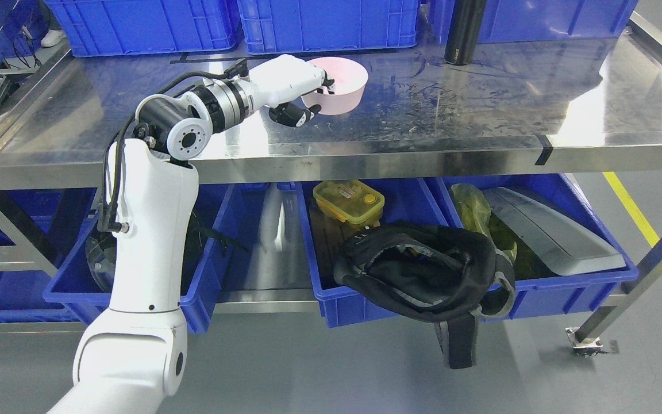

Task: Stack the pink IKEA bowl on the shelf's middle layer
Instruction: 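Lift the pink bowl off the shelf with the left hand, then hold the pink bowl in the left hand while driving to the other shelf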

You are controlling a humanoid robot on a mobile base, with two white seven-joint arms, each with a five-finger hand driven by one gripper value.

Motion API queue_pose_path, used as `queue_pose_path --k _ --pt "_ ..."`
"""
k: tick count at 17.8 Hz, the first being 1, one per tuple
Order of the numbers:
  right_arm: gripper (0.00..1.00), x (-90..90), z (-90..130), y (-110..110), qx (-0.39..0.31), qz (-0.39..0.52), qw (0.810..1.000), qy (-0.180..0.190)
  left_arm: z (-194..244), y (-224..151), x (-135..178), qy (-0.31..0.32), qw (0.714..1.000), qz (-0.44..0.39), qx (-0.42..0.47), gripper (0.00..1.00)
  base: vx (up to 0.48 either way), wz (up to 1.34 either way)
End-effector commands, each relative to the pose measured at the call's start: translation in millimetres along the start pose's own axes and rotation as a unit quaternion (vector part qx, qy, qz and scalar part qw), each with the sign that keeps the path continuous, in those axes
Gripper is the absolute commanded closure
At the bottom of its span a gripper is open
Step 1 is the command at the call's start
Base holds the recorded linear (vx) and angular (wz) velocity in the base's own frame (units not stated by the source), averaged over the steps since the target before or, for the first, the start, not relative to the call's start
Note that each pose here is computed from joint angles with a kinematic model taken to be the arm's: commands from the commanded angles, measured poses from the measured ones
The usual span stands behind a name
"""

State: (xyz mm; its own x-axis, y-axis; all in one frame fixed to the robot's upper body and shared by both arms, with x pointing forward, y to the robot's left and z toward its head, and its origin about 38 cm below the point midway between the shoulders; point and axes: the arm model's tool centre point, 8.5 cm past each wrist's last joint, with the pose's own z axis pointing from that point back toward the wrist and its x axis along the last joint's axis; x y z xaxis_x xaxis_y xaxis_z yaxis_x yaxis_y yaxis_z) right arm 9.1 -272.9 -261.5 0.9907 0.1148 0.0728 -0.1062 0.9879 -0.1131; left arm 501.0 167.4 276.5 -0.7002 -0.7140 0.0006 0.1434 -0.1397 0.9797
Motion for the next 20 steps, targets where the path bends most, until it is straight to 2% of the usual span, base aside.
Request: queue_pose_path --k 1,7,14,20 --pt "0.00 -9.9 0.4 -9.9 -0.008 0.001 1.000 0.004 35.6 24.4 32.4 -0.047 0.993 -0.063 0.086 0.98 0.000 0.00" --pt "0.00 -9.9 0.4 -9.9 -0.008 0.001 1.000 0.004 60.0 14.3 10.3 -0.023 0.994 -0.052 0.098 0.98 0.000 0.00" --pt "0.00 -9.9 0.4 -9.9 -0.008 0.001 1.000 0.004 58.4 1.3 13.4 -0.028 0.995 -0.042 0.089 0.98 0.003 0.11" --pt "0.00 -9.9 0.4 -9.9 -0.008 0.000 1.000 0.004 49.4 1.2 24.1 -0.046 0.994 -0.050 0.082 0.98 0.041 0.95"
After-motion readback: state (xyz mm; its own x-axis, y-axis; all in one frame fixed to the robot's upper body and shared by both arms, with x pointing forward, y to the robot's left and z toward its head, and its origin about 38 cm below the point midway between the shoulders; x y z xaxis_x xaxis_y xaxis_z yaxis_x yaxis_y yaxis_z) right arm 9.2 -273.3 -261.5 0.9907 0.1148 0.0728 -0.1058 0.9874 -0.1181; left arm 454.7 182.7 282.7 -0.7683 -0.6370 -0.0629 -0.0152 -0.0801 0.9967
